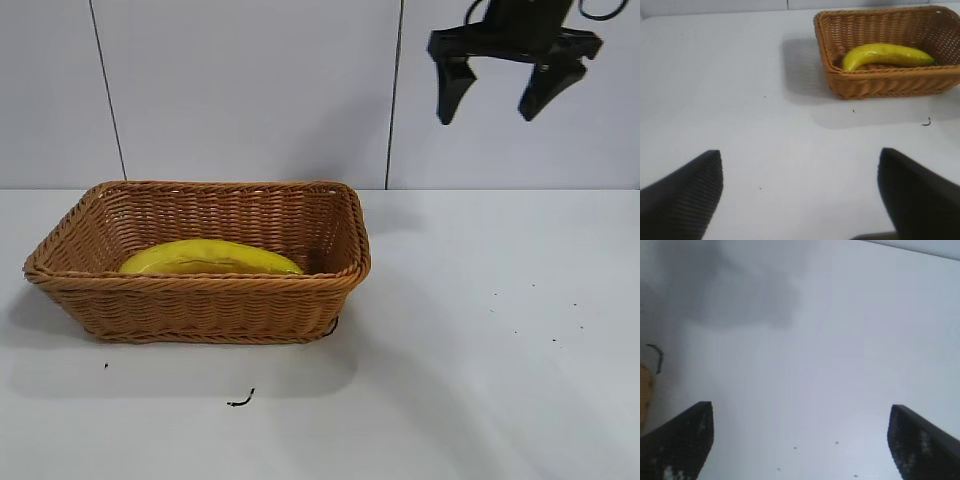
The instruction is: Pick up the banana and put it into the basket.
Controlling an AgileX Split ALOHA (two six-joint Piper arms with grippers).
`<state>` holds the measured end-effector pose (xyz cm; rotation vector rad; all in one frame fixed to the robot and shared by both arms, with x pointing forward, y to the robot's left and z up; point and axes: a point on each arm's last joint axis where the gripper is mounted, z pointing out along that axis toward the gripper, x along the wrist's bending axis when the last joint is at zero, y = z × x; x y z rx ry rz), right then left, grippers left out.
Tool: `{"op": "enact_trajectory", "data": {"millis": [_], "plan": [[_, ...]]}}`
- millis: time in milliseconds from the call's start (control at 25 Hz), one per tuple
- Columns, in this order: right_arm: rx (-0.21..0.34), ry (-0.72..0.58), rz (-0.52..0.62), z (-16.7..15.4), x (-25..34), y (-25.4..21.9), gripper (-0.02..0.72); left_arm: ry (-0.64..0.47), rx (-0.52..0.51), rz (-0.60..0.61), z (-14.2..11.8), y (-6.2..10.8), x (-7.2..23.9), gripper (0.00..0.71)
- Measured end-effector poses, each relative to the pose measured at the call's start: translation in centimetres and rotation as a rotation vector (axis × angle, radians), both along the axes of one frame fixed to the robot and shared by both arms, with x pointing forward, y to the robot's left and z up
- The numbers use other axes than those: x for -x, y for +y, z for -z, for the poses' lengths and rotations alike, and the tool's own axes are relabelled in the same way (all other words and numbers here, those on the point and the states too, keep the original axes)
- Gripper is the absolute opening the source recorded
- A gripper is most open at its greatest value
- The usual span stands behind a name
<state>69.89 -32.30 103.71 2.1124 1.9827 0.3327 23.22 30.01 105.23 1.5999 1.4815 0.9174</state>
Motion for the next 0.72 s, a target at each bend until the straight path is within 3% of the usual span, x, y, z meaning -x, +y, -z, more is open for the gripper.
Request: {"op": "enact_trajectory", "data": {"millis": [360, 720], "plan": [[-0.013, 0.057, -0.027, 0.8, 0.6, -0.3, 0.635, 0.0, 0.0, 0.0, 0.0, 0.0, 0.0, 0.635], [-0.055, 0.269, -0.034, 3.9, 6.7, 0.3, 0.635, 0.0, 0.0, 0.0, 0.0, 0.0, 0.0, 0.635]]}}
